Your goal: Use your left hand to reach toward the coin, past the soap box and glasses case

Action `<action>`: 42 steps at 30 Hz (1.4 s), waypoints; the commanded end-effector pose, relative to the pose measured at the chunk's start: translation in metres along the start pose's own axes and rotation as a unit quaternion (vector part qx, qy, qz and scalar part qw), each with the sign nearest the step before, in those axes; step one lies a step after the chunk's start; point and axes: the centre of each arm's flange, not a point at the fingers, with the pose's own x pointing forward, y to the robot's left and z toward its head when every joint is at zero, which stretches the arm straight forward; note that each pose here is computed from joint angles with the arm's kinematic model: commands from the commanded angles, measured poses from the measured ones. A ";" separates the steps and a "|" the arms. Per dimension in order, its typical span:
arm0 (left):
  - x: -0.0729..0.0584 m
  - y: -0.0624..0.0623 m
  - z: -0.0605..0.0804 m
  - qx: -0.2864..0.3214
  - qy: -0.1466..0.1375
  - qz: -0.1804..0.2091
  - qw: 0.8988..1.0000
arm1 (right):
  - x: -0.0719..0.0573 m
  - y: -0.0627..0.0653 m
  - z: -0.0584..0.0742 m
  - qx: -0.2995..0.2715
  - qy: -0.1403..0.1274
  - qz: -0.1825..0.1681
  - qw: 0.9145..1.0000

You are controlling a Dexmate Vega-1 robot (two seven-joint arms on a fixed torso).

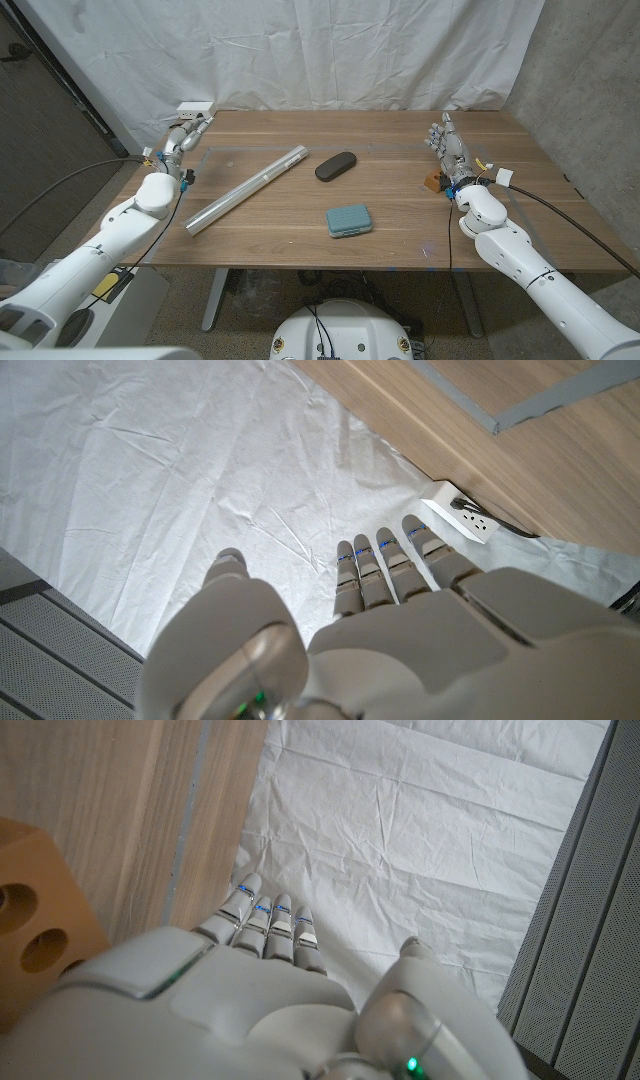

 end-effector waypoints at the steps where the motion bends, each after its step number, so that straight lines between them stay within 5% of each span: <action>1: -0.006 0.008 0.009 0.074 -0.001 0.030 0.997 | 0.000 0.001 0.003 -0.006 0.001 -0.003 1.000; 20: -0.012 0.010 0.016 0.142 0.005 0.057 0.988 | -0.004 0.001 0.010 -0.009 0.002 0.003 1.000; 42: -0.004 -0.003 0.032 0.218 0.001 0.085 0.972 | -0.011 -0.007 0.014 -0.012 -0.001 -0.001 1.000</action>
